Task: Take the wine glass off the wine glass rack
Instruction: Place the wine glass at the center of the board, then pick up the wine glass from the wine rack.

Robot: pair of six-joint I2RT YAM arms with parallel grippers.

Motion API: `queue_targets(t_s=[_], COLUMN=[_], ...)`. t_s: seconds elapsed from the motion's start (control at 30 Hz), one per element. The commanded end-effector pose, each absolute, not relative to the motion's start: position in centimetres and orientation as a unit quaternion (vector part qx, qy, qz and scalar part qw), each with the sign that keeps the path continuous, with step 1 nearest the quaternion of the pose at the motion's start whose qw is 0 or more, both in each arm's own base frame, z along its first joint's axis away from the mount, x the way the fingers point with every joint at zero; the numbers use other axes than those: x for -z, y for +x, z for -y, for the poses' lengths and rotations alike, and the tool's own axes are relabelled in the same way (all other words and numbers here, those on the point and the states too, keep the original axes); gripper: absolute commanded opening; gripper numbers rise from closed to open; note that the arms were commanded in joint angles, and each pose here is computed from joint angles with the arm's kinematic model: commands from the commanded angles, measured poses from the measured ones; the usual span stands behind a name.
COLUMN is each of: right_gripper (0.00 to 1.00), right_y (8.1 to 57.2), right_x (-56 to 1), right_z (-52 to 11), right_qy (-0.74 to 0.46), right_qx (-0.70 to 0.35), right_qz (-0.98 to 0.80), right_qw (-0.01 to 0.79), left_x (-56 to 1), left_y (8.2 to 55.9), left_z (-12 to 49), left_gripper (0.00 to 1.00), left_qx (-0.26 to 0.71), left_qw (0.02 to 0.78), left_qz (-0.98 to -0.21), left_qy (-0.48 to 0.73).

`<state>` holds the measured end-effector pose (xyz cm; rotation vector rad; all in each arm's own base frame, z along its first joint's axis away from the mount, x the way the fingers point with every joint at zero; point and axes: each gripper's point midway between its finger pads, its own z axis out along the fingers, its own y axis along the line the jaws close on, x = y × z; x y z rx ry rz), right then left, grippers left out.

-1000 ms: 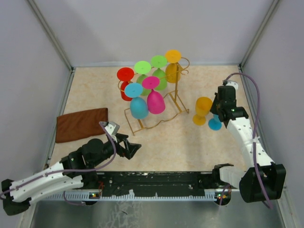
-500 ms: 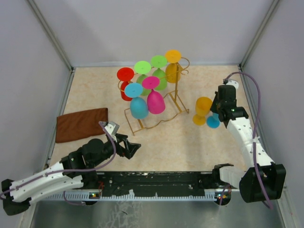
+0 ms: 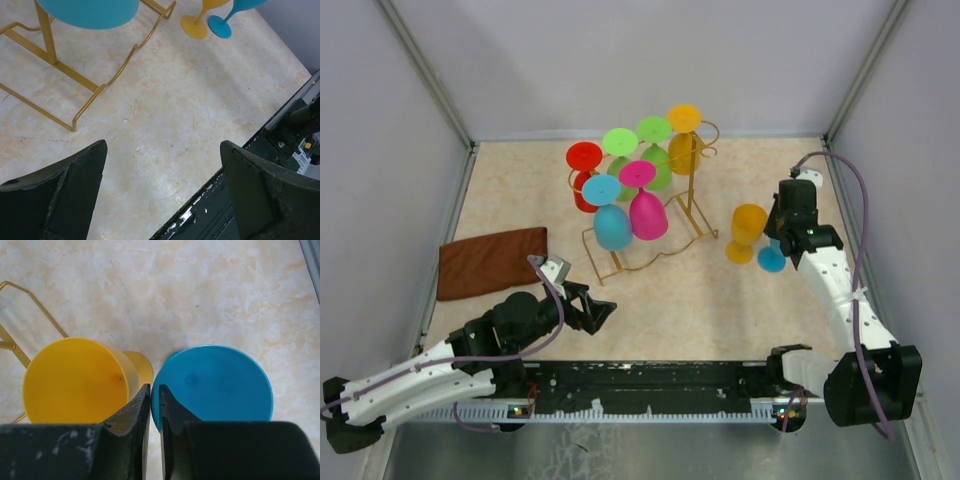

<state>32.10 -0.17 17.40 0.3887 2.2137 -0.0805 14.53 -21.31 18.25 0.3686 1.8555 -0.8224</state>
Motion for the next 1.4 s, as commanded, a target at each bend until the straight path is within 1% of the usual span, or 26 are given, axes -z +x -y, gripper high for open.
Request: queue_targets(t_s=[0.0,0.1,0.13,0.33,0.5,0.57,0.63,0.67,0.73,0.8,0.93,1.03,1.1,1.23,1.3,1.37], right_gripper=[0.14,0.15,0.17,0.18,0.26,0.34,0.50,0.55,0.65,0.70,0.75,0.79,0.80,0.80,0.78,0.77], right_y=[33.2,33.4,33.4,33.0,32.1,31.6,31.2,30.9,30.5,29.9,28.9,27.8,27.0,26.0,25.4,25.4], right_x=[-20.0,-20.8,-21.2,-23.6,-26.7,-28.3,-30.2,-31.1,-33.0,-34.7,-37.4,-39.9,-41.4,-43.3,-44.7,-45.0], right_z=[0.1,-0.6,-0.7,-0.4,-0.2,-0.4,-0.9,-1.2,-2.1,-3.1,-5.9,-9.2,-10.8,-12.9,-14.0,-15.4], right_qy=[0.156,0.153,0.153,0.159,0.158,0.156,0.151,0.148,0.142,0.133,0.104,0.058,0.041,0.045,0.039,0.033], right_qx=[0.020,0.000,-0.006,-0.004,-0.008,-0.019,-0.041,-0.054,-0.085,-0.123,-0.212,-0.312,-0.365,-0.468,-0.523,-0.550], right_qz=[-0.870,-0.866,-0.864,-0.852,-0.833,-0.823,-0.807,-0.799,-0.780,-0.758,-0.716,-0.676,-0.653,-0.609,-0.576,-0.577], right_qw=[0.467,0.475,0.480,0.499,0.529,0.546,0.569,0.580,0.603,0.626,0.657,0.665,0.662,0.639,0.627,0.603], left_x=[-19.4,-19.2,-19.3,-19.2,-19.0,-19.0,-18.8,-18.7,-18.7,-18.6,-18.5,-18.3,-18.2,-17.6,-17.3,-17.2], left_y=[14.8,14.8,14.8,14.8,14.8,14.8,14.8,14.8,14.7,14.7,14.7,14.7,14.7,14.9,15.2,15.8], left_z=[21.2,21.1,21.1,21.2,21.4,21.5,21.5,21.6,21.6,21.6,21.5,21.5,21.5,21.3,21.0,20.4], left_gripper=[1.00,1.00,1.00,1.00,1.00,1.00,1.00,1.00,1.00,1.00,1.00,1.00,1.00,1.00,1.00,1.00], left_qx=[0.346,0.345,0.345,0.346,0.345,0.345,0.345,0.345,0.347,0.347,0.346,0.345,0.345,0.339,0.330,0.311], left_qw=[0.523,0.522,0.522,0.523,0.521,0.519,0.518,0.517,0.516,0.515,0.513,0.512,0.509,0.506,0.504,0.507], left_qz=[-0.766,-0.767,-0.766,-0.766,-0.767,-0.767,-0.769,-0.769,-0.769,-0.770,-0.772,-0.774,-0.775,-0.782,-0.790,-0.799], left_qy=[0.143,0.143,0.143,0.144,0.148,0.149,0.148,0.148,0.148,0.148,0.147,0.144,0.142,0.131,0.114,0.091])
